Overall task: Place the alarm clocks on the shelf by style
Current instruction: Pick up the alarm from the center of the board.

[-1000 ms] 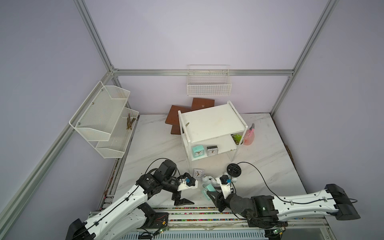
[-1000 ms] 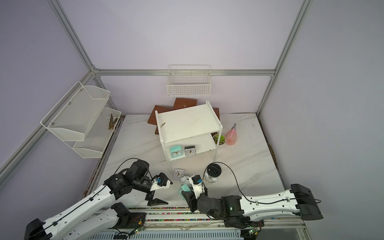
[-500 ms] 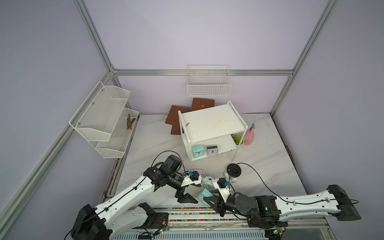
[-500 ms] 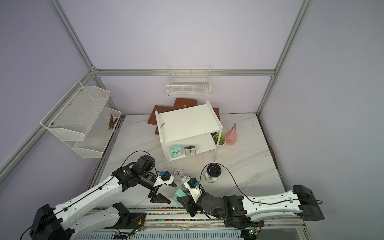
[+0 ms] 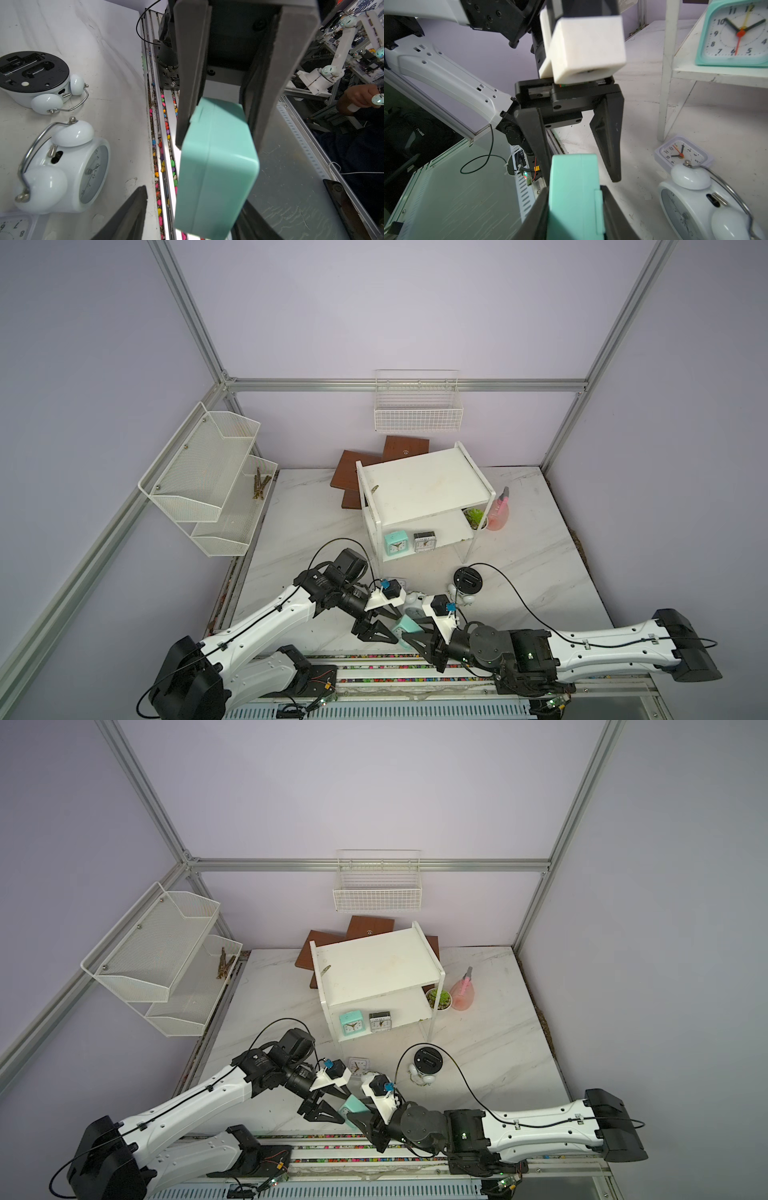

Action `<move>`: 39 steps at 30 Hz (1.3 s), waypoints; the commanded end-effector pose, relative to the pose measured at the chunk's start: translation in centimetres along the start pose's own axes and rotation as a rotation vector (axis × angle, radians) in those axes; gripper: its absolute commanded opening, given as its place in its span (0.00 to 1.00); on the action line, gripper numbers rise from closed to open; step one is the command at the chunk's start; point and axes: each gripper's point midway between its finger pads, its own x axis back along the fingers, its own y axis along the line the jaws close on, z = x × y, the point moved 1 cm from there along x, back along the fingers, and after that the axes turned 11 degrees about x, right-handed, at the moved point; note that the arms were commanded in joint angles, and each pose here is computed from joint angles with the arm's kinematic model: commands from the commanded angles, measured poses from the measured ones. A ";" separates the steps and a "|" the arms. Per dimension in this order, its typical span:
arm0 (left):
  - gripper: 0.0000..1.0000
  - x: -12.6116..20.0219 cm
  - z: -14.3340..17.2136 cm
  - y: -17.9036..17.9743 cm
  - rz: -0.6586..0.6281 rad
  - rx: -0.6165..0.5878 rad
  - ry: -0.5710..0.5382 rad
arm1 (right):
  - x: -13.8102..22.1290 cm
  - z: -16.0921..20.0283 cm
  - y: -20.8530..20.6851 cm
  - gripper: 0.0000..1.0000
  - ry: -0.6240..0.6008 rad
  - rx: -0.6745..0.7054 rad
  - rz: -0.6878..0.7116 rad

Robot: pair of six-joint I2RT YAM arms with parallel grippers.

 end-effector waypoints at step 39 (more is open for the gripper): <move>0.15 3.1 -2.3 4.0 -0.426 -0.020 -0.165 | 0.1 -4.4 -5.3 0.95 -0.197 -0.454 0.518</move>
